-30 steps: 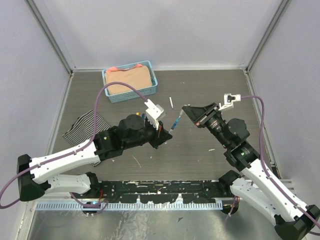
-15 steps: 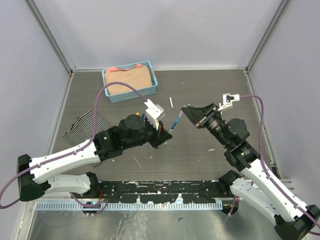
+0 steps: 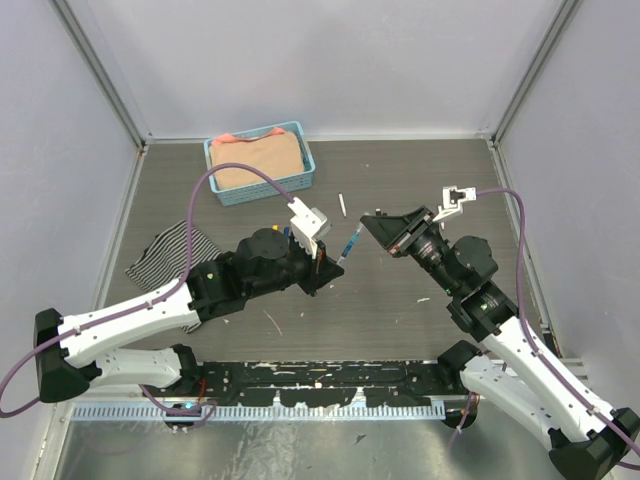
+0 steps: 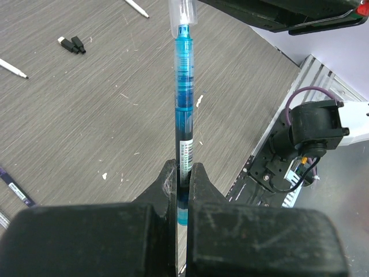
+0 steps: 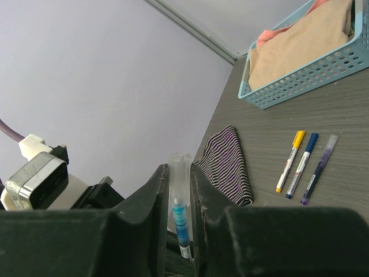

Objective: Insert the pens into the pen caps
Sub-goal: Insert the pen cap onto the pen.

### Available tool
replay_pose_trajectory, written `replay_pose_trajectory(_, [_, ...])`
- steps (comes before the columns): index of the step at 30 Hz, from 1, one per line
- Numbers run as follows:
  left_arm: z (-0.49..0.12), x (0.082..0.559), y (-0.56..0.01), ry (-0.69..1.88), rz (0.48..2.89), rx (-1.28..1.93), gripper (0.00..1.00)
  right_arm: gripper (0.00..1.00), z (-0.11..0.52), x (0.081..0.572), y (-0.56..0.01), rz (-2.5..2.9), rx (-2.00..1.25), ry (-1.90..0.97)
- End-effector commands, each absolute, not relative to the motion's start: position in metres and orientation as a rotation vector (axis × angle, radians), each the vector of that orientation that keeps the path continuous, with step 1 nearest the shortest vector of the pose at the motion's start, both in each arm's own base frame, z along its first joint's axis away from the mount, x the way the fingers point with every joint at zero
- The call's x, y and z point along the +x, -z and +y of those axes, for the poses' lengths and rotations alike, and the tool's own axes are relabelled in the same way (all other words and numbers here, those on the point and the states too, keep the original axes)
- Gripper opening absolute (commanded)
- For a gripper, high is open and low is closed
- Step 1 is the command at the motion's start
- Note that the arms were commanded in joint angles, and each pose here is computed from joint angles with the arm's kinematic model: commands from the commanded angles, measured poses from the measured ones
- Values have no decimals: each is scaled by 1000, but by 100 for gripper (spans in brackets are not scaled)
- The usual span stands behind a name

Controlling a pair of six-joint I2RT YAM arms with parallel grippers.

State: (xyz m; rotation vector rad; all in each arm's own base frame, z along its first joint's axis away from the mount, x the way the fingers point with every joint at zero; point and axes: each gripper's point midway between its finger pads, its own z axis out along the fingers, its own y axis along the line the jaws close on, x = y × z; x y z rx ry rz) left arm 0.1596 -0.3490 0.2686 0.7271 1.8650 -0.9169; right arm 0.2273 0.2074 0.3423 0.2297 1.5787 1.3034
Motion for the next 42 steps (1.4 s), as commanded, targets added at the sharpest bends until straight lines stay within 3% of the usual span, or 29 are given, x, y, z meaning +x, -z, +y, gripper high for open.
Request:
replay_pose_trajectory(1, [-351,162,-297,941,1792,701,0,0,210,219,-374,1476,147,-1345])
replay_pose_trajectory(21, [-351,166,-302,941,1787,659,0,0,216,217,-363,1500,90,-1329])
replay_pose_trajectory(37, [-359,173,-337,1009,1721,552,0,0,219,217,-351,1479,35,-1297])
replay_pose_trajectory(39, [-360,173,-340,1013,1716,551,0,3,219,216,-352,1476,30,-1298])
replay_pose_trajectory(42, [-360,173,-338,1009,1720,558,0,17,218,215,-357,1466,28,-1299])
